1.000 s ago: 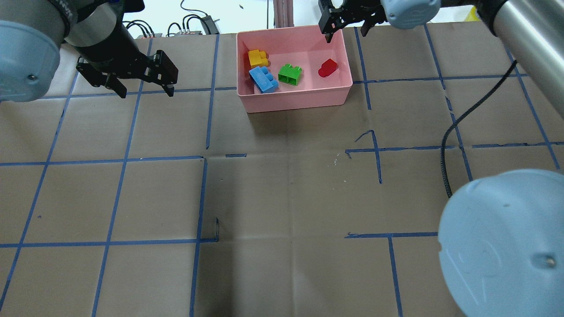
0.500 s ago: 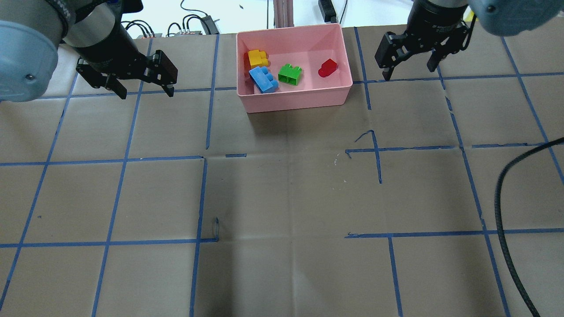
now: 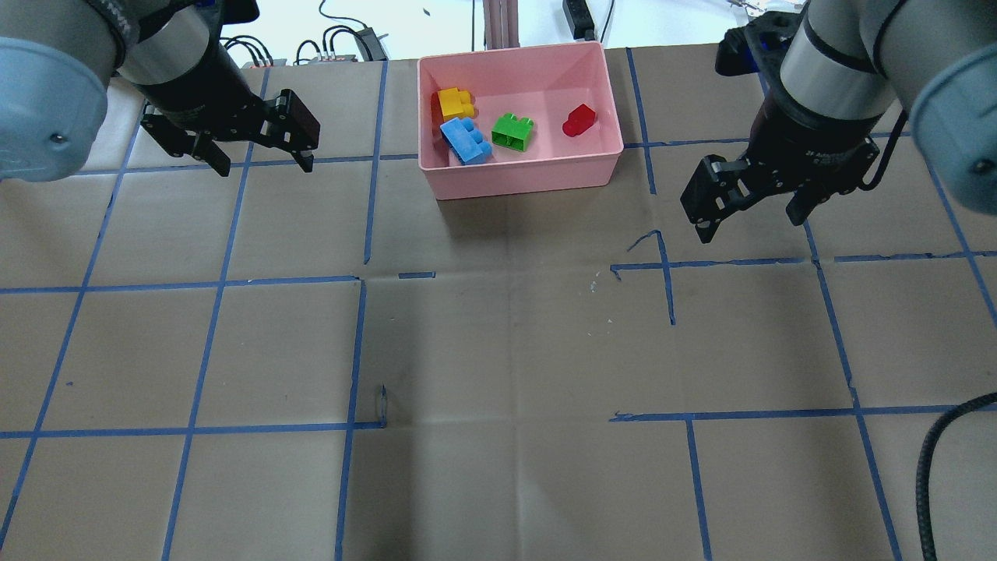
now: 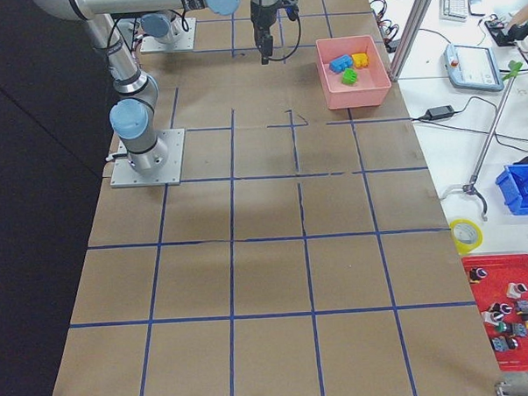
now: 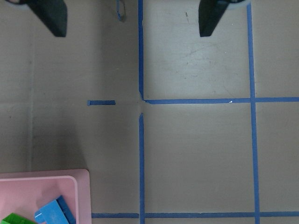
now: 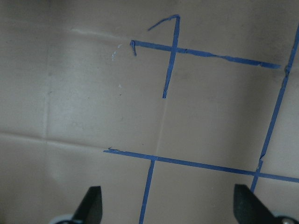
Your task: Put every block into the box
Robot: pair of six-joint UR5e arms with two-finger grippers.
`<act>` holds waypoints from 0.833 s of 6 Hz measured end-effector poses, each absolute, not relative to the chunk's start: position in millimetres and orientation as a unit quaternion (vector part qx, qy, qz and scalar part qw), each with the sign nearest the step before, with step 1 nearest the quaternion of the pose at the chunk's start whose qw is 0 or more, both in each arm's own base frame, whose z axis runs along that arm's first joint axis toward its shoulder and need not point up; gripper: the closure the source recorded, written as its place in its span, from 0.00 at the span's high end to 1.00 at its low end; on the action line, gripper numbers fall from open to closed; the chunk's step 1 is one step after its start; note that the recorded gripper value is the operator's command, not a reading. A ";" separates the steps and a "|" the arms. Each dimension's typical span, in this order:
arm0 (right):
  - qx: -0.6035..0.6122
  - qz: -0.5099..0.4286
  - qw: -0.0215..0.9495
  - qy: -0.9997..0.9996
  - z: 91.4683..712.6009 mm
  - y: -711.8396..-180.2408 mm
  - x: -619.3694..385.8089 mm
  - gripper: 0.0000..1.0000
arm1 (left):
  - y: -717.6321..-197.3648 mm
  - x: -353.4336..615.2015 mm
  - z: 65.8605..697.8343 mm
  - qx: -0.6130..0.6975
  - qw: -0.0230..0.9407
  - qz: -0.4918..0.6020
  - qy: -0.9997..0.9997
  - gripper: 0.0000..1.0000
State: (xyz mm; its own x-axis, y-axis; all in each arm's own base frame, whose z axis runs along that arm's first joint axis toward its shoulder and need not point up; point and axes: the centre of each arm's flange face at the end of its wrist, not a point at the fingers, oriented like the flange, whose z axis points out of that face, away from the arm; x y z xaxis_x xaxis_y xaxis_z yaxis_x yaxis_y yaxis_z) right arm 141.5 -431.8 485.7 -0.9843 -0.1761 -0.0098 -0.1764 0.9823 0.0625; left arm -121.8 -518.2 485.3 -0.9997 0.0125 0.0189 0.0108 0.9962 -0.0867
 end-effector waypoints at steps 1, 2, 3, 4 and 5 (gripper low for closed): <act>-0.086 0.033 0.003 0.996 483.1 -423.4 147.2 0.99 | -518.7 -121.9 484.9 -0.006 0.009 0.043 -0.999 0.99; -0.074 0.035 0.006 0.997 480.6 -422.3 150.3 0.99 | -519.2 -121.9 484.3 -0.006 0.009 0.042 -0.999 0.99; -0.065 0.037 0.006 0.997 478.4 -425.0 151.2 0.99 | -519.8 -122.0 483.5 -0.006 0.010 0.042 -0.999 0.99; -0.063 0.040 0.007 0.997 475.8 -428.4 151.6 1.00 | -520.3 -122.1 482.9 -0.006 0.010 0.041 -0.999 0.99; -0.063 0.043 0.006 0.997 472.7 -430.7 151.6 1.00 | -520.5 -122.2 482.7 -0.006 0.011 0.041 -0.999 0.99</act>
State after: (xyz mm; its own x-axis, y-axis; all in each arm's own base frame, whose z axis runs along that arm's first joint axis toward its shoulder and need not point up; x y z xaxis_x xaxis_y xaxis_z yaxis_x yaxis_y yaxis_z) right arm 151.6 -430.7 472.7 -0.9920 -0.1249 -0.0168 -0.1259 0.9883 0.0859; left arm -122.2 -520.5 482.7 -0.9997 0.0131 0.0205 0.0113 0.9965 -0.0828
